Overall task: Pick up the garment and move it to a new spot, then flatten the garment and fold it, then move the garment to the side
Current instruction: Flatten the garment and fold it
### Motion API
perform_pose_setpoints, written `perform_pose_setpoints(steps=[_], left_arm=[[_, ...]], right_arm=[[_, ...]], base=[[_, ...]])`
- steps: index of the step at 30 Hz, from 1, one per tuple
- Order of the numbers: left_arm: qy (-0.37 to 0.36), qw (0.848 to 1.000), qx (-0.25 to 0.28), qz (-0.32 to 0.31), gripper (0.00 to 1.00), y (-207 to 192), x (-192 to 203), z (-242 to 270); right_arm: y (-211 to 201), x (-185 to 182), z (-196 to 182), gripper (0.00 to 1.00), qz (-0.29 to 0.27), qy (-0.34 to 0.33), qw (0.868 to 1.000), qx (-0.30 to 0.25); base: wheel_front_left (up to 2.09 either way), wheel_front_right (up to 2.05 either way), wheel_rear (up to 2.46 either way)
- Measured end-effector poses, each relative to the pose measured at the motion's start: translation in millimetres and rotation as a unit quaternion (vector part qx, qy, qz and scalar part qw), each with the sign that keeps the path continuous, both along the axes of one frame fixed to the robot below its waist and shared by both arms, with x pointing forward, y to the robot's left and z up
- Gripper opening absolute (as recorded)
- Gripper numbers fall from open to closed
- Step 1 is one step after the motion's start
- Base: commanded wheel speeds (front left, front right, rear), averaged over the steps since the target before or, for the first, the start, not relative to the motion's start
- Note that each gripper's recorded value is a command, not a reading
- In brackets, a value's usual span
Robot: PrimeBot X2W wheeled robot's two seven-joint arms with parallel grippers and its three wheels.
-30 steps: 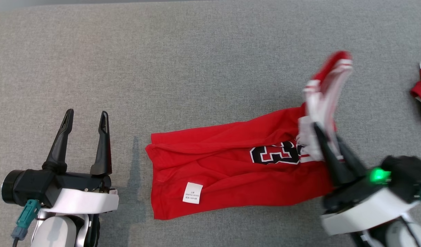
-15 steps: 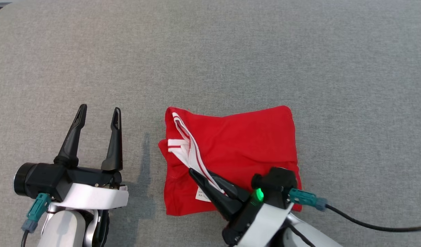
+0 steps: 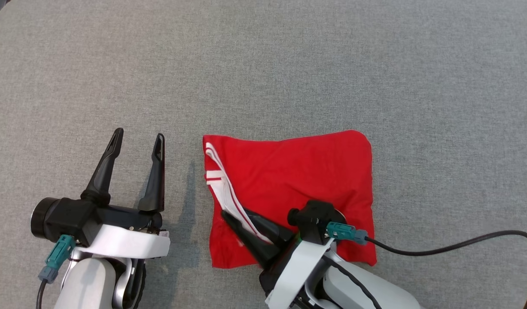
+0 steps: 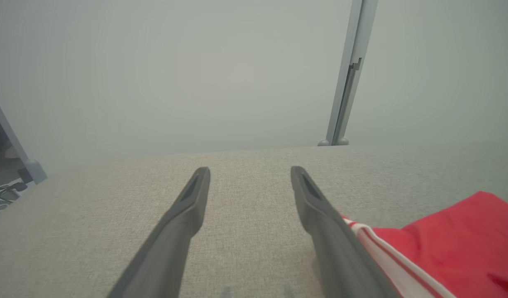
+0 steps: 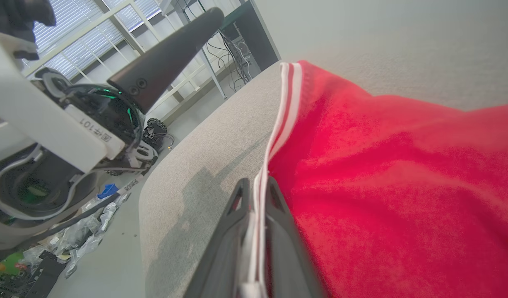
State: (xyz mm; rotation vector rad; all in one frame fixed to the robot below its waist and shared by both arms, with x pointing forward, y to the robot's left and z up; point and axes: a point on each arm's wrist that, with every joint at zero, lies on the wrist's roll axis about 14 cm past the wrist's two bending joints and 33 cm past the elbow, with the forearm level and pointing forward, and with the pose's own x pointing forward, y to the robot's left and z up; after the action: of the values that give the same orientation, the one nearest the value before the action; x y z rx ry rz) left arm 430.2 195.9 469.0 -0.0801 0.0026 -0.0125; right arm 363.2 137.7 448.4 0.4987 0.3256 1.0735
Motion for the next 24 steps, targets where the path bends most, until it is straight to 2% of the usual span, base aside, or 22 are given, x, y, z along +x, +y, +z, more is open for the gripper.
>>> perform_pose_setpoints(steps=[1,6,10,13,17,20,21,24], left_arm=[[0.001,1.0,0.0,0.0,1.0,0,0,-1],[0.002,1.0,0.0,-0.005,1.0,-2,2,-2],[0.0,1.0,0.0,-0.007,1.0,-3,5,-3],[-0.003,1.0,0.001,-0.008,1.0,-3,7,-1],[-0.012,1.0,0.002,-0.004,1.0,-2,10,5],[-0.02,1.0,0.002,0.0,1.0,0,11,10],[-0.02,1.0,0.002,0.0,1.0,0,11,10],[-0.025,1.0,0.001,0.004,1.0,2,10,13]], right_arm=[[1,0,0,1.0,0.0,0.004,1.0,0.004],[9,-6,23,1.0,0.011,0.02,0.998,0.054],[4,5,53,1.0,-0.011,0.005,0.995,0.098],[-24,30,75,1.0,-0.07,-0.019,0.989,0.13],[-79,58,87,1.0,-0.167,-0.057,0.975,0.134],[-121,73,92,1.0,-0.235,-0.085,0.961,0.121],[-121,73,92,1.0,-0.235,-0.085,0.961,0.121],[-162,83,93,1.0,-0.296,-0.112,0.944,0.095]], base=[[0.0,0.0,0.0],[0.0,0.0,0.0],[0.0,0.0,0.0],[0.0,0.0,0.0],[0.0,0.0,0.0],[0.0,0.0,0.0],[0.0,0.0,0.0],[0.0,0.0,0.0]])
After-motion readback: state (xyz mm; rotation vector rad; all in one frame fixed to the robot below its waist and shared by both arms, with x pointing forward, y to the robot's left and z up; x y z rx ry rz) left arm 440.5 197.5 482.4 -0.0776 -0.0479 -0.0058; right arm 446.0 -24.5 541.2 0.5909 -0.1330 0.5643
